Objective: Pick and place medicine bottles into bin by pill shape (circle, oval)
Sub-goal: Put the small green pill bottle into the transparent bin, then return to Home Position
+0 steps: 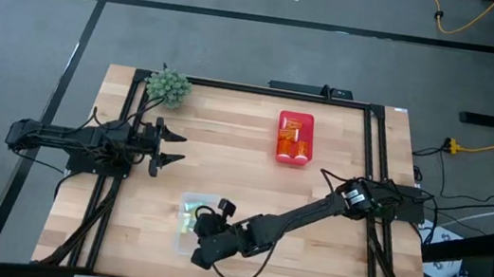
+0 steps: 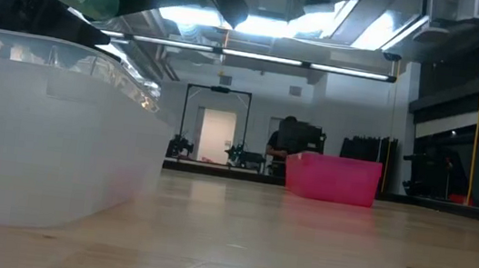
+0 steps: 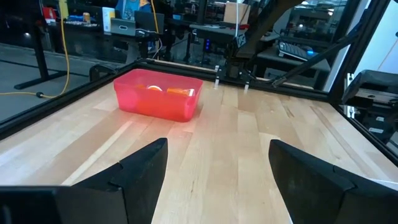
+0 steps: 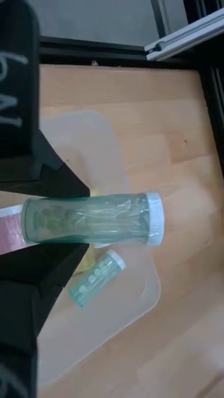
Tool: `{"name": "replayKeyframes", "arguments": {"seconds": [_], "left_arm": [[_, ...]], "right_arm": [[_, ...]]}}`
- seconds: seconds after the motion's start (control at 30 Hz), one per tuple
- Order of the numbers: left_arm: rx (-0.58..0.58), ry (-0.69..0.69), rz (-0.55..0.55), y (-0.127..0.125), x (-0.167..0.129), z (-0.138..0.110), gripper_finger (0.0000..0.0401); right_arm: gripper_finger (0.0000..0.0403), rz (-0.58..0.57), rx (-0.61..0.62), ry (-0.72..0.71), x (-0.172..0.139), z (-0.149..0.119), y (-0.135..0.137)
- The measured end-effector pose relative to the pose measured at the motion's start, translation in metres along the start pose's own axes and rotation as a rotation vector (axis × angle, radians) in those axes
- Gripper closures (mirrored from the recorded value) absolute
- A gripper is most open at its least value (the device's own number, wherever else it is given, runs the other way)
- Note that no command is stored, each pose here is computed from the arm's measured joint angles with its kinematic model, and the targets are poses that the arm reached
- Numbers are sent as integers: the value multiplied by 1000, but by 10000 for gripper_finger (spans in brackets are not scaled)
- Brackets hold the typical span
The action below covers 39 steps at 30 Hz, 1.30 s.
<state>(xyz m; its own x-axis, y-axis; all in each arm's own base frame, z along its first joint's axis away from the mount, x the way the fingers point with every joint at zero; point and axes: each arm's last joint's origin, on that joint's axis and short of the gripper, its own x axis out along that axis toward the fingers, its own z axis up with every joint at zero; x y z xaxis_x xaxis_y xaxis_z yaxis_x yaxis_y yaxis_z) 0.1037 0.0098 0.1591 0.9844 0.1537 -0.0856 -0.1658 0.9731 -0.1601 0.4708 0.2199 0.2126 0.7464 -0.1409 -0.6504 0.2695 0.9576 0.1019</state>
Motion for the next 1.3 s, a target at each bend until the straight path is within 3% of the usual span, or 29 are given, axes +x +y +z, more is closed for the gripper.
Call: {"name": "replayKeyframes", "arguments": {"seconds": [0.4, 0.73, 0.9, 1.1, 1.2, 1.3], "left_arm": [[2, 0, 0, 0, 0, 0, 128], [-5, 0, 1, 0, 0, 0, 128], [-5, 0, 0, 0, 0, 0, 128], [-5, 0, 1, 0, 0, 0, 128], [-5, 0, 0, 0, 0, 0, 128], [-8, 0, 0, 0, 0, 0, 128]], "right_arm": [[288, -1, 3, 1, 0, 0, -1], [190, -4, 30, 3, 1, 0, -1], [170, 5, 53, 10, 1, 0, -1], [173, 140, 41, 111, 0, -3, 3], [172, 224, -76, 171, -3, -2, 4], [171, 303, -111, 208, -11, 6, 6]]}}
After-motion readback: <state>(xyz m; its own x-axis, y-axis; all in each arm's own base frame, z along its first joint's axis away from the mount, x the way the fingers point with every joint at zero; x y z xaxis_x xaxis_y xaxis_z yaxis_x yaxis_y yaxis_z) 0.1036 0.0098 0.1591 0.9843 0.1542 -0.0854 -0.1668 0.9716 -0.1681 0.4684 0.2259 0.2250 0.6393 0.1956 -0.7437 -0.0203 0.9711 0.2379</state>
